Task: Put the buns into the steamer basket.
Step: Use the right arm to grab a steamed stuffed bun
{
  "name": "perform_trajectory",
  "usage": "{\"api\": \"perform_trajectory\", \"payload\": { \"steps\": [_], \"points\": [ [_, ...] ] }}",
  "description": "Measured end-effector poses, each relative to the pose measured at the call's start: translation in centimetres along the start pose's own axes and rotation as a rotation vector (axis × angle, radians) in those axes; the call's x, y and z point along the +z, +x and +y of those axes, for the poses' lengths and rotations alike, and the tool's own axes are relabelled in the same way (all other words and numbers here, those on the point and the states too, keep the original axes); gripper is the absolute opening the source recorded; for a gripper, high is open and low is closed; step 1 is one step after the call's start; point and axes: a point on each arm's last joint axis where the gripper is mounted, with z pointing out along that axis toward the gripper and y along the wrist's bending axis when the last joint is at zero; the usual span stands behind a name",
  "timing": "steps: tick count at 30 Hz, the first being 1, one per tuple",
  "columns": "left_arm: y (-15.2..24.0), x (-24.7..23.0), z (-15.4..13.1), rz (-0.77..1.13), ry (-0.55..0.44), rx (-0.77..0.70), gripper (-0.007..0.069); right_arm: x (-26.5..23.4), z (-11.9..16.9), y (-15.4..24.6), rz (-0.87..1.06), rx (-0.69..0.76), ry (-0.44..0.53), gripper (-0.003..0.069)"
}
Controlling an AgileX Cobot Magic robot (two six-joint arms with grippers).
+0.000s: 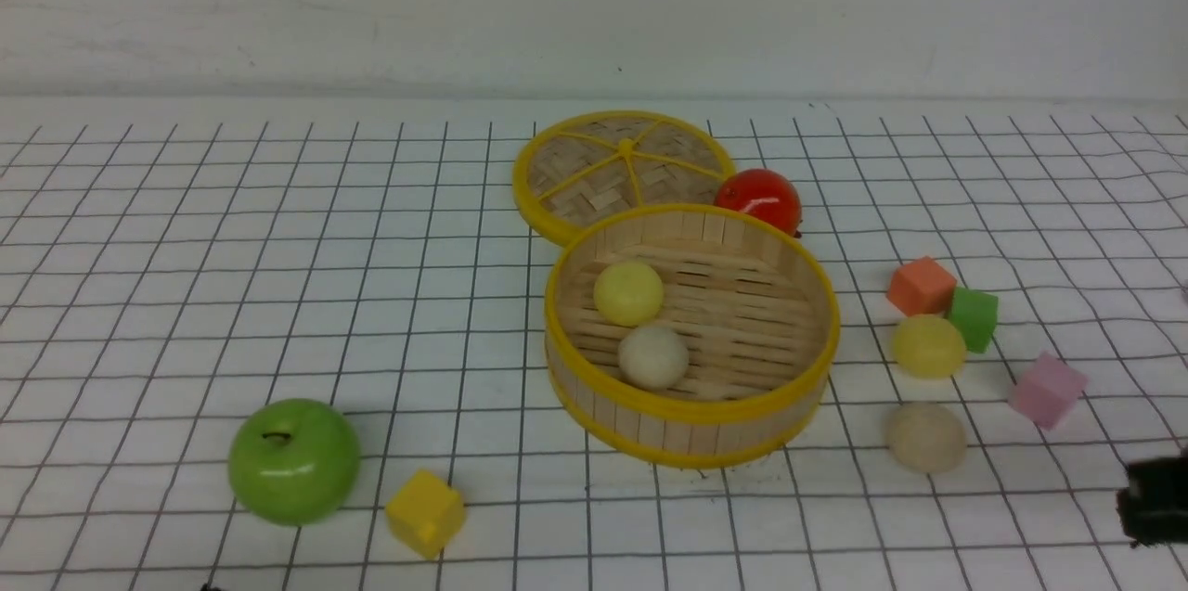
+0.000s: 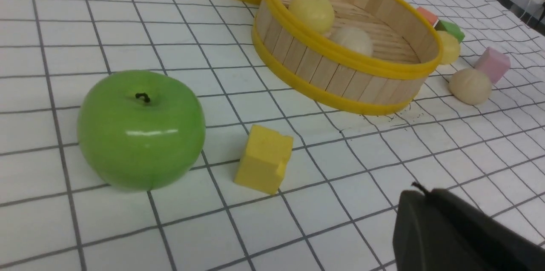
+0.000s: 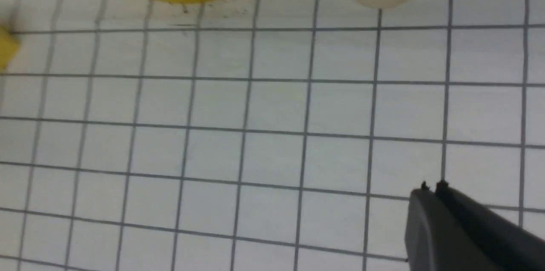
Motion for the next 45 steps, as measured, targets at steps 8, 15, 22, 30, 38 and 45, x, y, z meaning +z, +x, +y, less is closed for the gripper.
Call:
{"api": "perform_trajectory", "payload": {
  "steps": [8, 15, 22, 30, 38, 45],
  "points": [
    [0.1, 0.0, 0.0, 0.009, -0.001, 0.0, -0.0013, 6.2, 1.6, -5.8, 0.1, -0.079, 0.006, 0.0019],
    [0.1, 0.0, 0.0, 0.01, -0.001, 0.0, -0.0013, 10.5, 0.5, -8.5, 0.125, -0.066, 0.093, 0.014],
    [0.1, 0.0, 0.0, 0.01, -0.001, -0.001, -0.0013, 14.2, -0.1, -9.8, 0.139, -0.049, 0.11, 0.0307],
    [0.1, 0.0, 0.0, 0.01, -0.001, -0.001, -0.001, 16.0, -0.6, -9.6, 0.16, -0.05, 0.122, 0.029],
    [0.1, 0.0, 0.0, 0.01, -0.001, -0.001, -0.0003, 16.8, -0.7, -9.6, 0.166, -0.049, 0.126, 0.0212],
    [0.1, 0.0, 0.0, 0.01, -0.001, -0.001, 0.0002, 16.0, -0.7, -9.7, 0.157, -0.059, 0.129, 0.0027]
  ]
}}
